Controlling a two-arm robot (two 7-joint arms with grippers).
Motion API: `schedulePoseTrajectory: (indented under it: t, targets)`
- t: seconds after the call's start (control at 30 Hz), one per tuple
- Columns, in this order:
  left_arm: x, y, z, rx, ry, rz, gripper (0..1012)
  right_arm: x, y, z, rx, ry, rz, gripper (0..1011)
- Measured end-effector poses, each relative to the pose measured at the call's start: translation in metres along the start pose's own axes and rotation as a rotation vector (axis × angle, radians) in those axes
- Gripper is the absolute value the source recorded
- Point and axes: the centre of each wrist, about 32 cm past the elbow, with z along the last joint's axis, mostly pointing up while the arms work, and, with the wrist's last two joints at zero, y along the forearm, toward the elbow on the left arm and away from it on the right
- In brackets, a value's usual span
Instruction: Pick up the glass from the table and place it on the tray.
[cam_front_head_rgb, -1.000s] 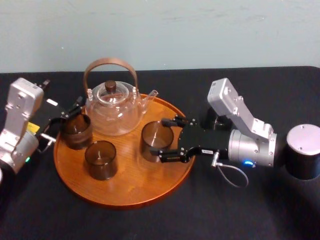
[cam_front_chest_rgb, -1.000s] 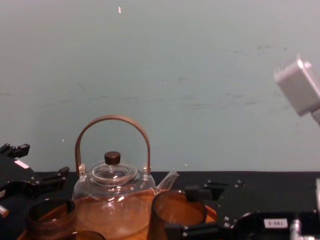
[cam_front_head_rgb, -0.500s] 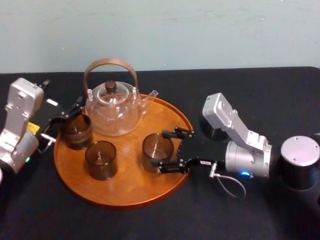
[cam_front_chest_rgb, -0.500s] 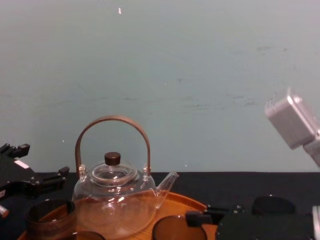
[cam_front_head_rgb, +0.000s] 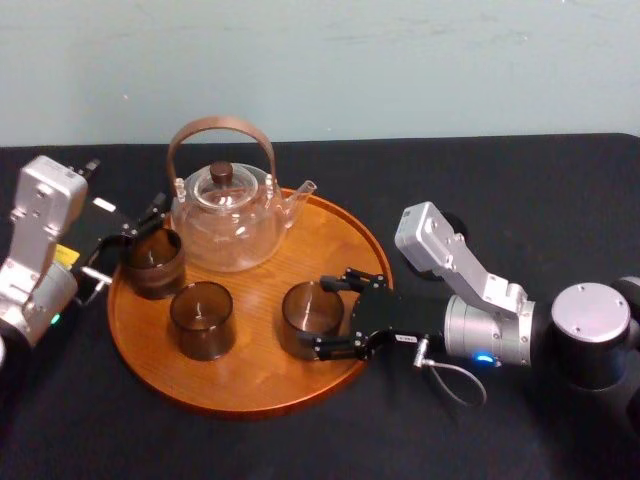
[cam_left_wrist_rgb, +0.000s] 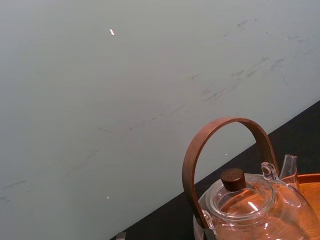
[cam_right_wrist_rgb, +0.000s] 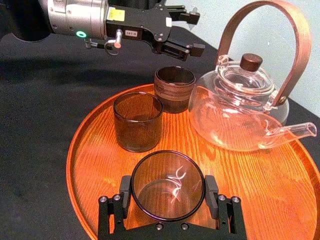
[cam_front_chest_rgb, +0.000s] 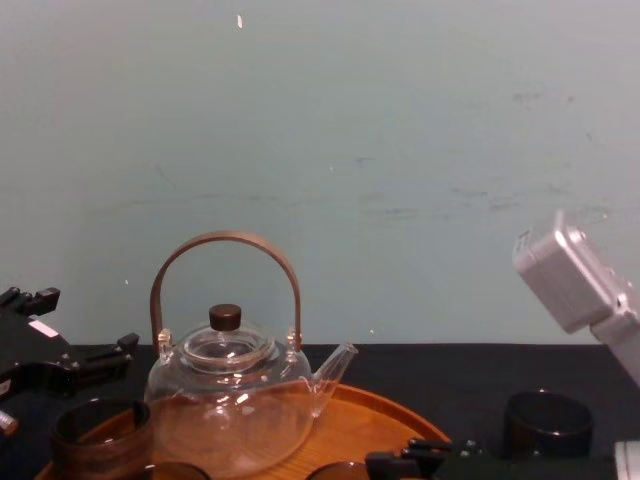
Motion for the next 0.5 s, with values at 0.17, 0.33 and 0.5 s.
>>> schedulePoseTrajectory:
  t: [0.17, 0.33, 0.5]
  targets:
    - [0.0000, 0.0000, 0.0000, 0.000, 0.000, 0.000, 1001, -0.0015, 0.0006, -0.0018, -0.008, -0.001, -0.005, 898]
    - [0.0000, 0.0000, 0.0000, 0.000, 0.000, 0.000, 1001, -0.0032, 0.0017, -0.0033, -0.017, -0.004, -0.015, 898]
    - [0.0000, 0.0000, 0.0000, 0.000, 0.000, 0.000, 1001, -0.0033, 0.0017, -0.0034, -0.019, -0.005, -0.017, 898]
